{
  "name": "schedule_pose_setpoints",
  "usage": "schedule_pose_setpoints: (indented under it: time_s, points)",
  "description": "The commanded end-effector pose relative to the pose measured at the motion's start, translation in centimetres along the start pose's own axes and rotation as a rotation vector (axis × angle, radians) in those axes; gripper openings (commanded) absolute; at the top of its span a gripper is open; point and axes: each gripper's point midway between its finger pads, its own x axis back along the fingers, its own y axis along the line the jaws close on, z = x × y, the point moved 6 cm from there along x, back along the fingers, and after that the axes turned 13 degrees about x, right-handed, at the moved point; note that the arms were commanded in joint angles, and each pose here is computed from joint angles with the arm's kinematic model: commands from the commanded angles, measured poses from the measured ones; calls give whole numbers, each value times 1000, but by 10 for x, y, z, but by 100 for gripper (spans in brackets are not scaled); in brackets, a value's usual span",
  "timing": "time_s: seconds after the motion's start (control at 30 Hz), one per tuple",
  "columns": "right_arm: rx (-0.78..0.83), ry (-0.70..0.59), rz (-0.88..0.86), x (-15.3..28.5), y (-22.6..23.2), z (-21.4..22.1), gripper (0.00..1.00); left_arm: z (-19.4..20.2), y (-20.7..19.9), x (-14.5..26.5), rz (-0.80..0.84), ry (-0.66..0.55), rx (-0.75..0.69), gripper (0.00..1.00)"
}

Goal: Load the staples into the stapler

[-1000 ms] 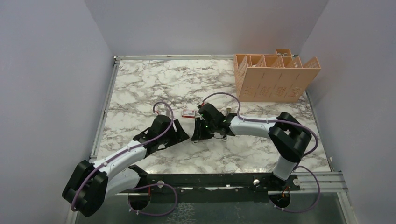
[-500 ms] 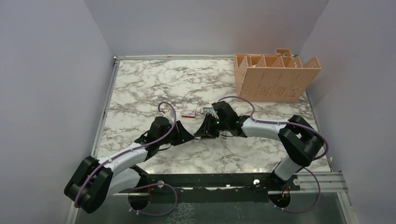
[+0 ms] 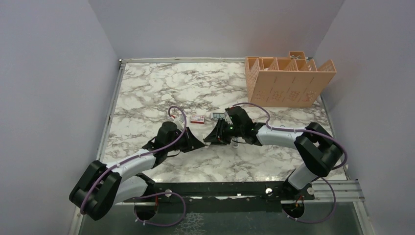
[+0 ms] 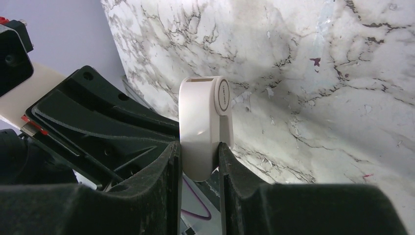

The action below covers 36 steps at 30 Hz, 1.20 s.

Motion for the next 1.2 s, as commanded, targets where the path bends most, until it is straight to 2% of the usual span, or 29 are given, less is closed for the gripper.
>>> schedule_pose_setpoints:
  time_s: [0.0,0.1,0.27,0.33,0.47,0.5,0.7,0.87,1.17]
  points:
    - [13,-22,-139,13,30,-6,19,8,1,-1,28,64,-2,16]
    - [2,-20,-165,15,34,-6,19,10,0,-3,35,94,3,23]
    - [-4,-22,-191,16,39,-7,19,6,-7,-4,49,84,6,26]
    - [-1,-23,-193,16,39,-7,19,4,-9,-5,48,71,3,21]
    - [18,-23,-157,17,36,-9,19,1,-2,-7,19,43,-9,1]
    - [24,-23,-129,18,32,-10,19,1,2,-8,7,38,-12,0]
    - [86,7,-9,33,16,-17,19,3,27,-7,-96,19,-77,0]
    - [151,37,59,47,4,-33,20,0,30,-4,-126,3,-142,0]
    - [278,-46,220,48,-8,-69,32,8,18,-3,-7,21,-201,0]
